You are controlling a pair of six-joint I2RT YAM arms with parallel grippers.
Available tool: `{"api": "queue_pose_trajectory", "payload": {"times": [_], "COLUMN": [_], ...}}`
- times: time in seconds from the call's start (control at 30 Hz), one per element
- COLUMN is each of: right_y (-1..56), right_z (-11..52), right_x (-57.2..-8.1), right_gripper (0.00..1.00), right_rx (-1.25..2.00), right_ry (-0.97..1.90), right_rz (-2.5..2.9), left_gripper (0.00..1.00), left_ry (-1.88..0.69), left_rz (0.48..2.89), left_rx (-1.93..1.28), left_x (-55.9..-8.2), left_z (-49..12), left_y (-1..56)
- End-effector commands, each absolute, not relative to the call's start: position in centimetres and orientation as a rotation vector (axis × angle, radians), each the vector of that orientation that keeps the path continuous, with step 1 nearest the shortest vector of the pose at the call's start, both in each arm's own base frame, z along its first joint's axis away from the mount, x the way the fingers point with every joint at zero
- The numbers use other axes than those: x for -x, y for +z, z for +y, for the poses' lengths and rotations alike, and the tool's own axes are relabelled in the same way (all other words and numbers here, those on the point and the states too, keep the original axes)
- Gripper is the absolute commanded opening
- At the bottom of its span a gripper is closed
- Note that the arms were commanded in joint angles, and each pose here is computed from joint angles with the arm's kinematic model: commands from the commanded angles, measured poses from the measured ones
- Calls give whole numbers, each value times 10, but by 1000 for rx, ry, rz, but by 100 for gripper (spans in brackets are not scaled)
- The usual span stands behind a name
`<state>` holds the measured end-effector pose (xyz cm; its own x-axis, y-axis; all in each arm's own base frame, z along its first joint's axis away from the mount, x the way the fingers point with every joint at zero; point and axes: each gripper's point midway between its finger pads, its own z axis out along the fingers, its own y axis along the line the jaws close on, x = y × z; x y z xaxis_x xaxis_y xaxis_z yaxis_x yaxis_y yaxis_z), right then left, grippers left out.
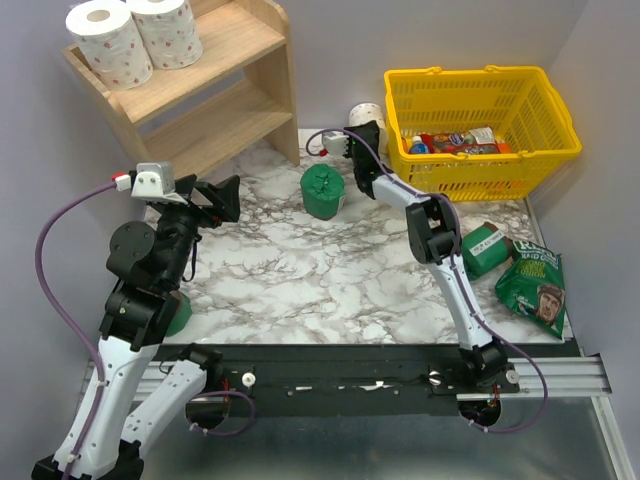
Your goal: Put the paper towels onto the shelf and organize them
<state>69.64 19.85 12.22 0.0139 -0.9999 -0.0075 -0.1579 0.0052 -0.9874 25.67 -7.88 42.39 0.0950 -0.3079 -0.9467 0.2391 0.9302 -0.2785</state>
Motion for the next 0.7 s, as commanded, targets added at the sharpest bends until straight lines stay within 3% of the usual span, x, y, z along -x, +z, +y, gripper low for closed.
{"api": "queue_pose_trajectory", "payload": {"times": [0.0,0.2,0.67], "right_y": [140,174,276], "right_z": [202,209,251], "right_x": [-707,-703,-623], "right_gripper": [48,38,34], "right_rx": [1246,1163,966], "right_ry": [-1123,-1103,-780], "right_rz": [1238,1197,1337], "left_gripper": [99,99,99], "left_ry": [-377,-365,-409], "left_rz": [1404,1408,1450], "left_rx": [77,76,79], "left_x": [-261,-257,-243], "left_z": [-74,-72,-73], "left_y": [423,422,419]}}
